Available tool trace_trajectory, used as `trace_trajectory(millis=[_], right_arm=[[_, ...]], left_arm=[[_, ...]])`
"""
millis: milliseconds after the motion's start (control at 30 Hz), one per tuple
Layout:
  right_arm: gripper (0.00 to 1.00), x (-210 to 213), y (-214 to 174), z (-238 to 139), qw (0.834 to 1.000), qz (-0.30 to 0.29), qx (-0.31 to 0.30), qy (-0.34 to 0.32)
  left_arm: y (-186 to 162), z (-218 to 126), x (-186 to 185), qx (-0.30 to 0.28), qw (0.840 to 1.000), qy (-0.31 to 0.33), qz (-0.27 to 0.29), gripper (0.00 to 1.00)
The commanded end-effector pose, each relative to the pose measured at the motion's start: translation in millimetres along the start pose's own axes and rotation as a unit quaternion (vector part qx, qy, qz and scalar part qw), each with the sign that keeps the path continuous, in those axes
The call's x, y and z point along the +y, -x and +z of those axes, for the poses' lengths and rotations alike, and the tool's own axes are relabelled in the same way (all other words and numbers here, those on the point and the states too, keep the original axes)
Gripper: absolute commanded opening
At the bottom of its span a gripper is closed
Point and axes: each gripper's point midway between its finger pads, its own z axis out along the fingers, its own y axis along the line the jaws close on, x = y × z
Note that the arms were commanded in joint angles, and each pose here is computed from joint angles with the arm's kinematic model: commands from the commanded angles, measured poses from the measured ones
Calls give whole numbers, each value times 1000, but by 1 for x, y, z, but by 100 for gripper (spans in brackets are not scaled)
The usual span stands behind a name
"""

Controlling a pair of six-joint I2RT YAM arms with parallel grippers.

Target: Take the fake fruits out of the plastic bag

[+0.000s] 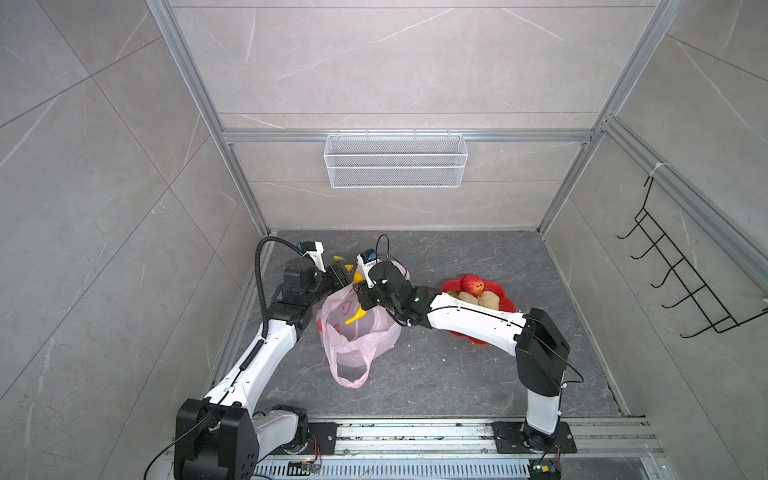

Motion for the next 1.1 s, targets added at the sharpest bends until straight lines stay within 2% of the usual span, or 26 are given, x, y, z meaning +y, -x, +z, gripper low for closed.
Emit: trace_trajectory(millis=[0,100,700,1067], right_arm=[[30,10,26,-11,999,3,-28,17],[30,11,25,-8,999,3,-27,18],[31,9,14,7,1000,7,-4,10],[48,-2,7,13,1000,25,6,-5]], left_arm=[[18,1,-16,-26,999,-31,18,66],[18,4,-15,-27,999,-33,17,64],[18,4,-15,-29,999,-35,19,32],[22,5,-11,-31,999,-18,31,31]])
